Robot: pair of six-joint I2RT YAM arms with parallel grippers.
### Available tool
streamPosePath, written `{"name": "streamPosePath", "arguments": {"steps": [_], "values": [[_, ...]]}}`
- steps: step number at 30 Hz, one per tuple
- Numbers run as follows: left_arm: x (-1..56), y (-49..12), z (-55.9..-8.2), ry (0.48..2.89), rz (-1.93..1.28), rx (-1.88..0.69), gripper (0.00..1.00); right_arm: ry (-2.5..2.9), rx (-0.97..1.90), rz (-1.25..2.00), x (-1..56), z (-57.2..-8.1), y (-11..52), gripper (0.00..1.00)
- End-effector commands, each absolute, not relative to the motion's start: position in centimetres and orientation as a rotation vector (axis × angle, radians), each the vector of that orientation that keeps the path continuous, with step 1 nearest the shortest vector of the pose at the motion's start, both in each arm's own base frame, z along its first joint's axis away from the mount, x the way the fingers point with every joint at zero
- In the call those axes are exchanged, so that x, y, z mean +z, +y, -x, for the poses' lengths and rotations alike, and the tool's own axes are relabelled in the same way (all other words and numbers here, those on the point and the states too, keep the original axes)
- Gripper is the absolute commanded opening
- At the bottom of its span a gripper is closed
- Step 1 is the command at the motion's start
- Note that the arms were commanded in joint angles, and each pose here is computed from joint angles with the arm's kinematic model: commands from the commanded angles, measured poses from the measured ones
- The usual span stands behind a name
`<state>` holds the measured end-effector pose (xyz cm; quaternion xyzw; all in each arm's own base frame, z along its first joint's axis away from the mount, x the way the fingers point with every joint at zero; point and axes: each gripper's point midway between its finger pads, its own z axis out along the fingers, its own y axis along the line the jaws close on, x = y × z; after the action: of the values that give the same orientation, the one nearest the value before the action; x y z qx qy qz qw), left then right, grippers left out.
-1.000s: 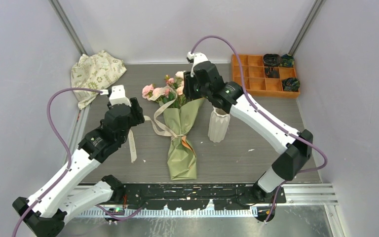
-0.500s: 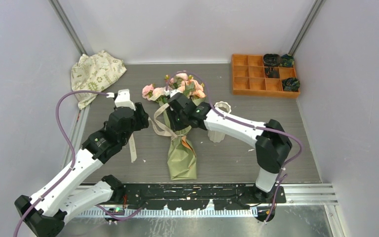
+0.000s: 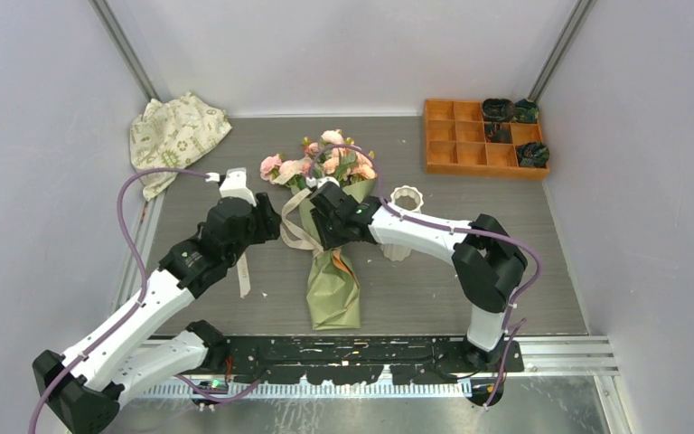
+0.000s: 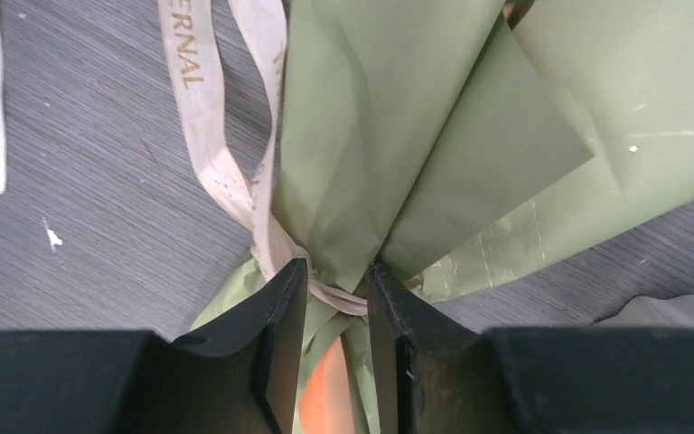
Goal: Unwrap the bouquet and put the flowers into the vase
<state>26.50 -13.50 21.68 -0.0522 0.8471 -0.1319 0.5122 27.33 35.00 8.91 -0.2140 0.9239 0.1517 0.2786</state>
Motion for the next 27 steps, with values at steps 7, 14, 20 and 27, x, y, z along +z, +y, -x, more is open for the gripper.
{"name": "streamPosePath", "arguments": {"steps": [7, 14, 20, 27], "values": [[19.2, -18.1, -26.5, 2.087, 0.065, -0.553, 0.51, 2.455, 0.425, 0.501, 9.7, -26.7, 33.7, 0.36], [17.5, -19.0, -25.9, 2.122, 0.06, -0.609, 0.5, 2.459, 0.474, 0.476, 10.2, -26.0, 33.7, 0.38], [16.1, -20.4, -25.0, 2.148, 0.031, -0.683, 0.49, 2.482, 0.504, 0.479, 9.9, -25.5, 33.9, 0.38], [13.8, -21.5, -24.4, 2.198, 0.015, -0.711, 0.48, 2.503, 0.526, 0.473, 9.6, -24.8, 33.9, 0.42]]}}
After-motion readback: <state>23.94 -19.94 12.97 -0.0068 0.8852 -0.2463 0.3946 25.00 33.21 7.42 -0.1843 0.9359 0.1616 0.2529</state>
